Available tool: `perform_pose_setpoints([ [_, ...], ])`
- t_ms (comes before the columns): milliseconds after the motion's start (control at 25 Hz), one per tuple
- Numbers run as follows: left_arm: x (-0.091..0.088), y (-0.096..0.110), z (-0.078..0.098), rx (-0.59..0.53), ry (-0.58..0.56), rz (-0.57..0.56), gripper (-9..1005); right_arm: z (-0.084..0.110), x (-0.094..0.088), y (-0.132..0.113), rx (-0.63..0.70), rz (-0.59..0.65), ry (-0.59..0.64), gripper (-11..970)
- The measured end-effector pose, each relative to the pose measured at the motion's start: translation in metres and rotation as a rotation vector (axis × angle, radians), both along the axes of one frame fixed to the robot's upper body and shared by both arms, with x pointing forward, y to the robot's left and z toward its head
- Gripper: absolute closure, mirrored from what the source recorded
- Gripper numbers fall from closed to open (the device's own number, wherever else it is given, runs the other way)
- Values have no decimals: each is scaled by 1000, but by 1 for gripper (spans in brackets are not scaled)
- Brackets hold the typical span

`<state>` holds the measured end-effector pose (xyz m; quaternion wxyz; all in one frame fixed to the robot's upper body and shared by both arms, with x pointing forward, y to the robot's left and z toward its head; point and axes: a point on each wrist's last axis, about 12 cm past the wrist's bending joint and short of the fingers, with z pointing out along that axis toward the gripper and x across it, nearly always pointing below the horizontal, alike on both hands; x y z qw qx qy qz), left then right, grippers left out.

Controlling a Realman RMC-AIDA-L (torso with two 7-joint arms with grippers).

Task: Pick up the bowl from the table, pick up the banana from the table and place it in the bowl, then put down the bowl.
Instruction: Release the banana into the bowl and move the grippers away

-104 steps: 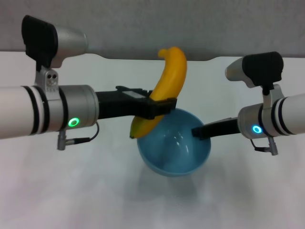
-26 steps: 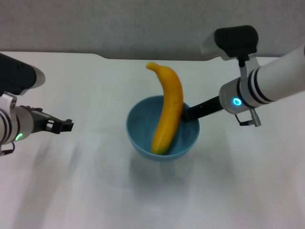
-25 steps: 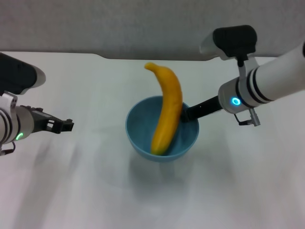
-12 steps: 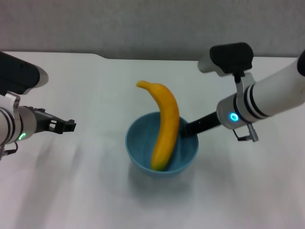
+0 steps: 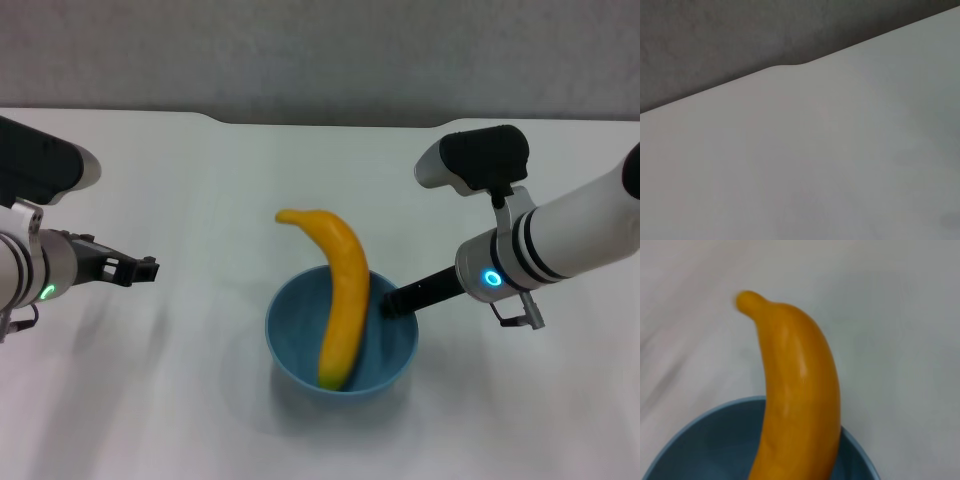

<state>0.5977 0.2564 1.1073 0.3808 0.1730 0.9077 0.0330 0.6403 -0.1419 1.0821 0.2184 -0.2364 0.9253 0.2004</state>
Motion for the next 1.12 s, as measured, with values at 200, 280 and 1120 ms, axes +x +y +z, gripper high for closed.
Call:
perform_pose_setpoints([
  [200,-1,-1,-2,-1,2,-1,115,-2,-1,-1,6,-8,7,934],
  [280,-1,-2,-6,2,10,-3,115,-2,-2,-2,6,-9,9,934],
  [1120,-2,-2,-8,-14,9,10,115,-9,-5,-12,3,-16,-18,728],
])
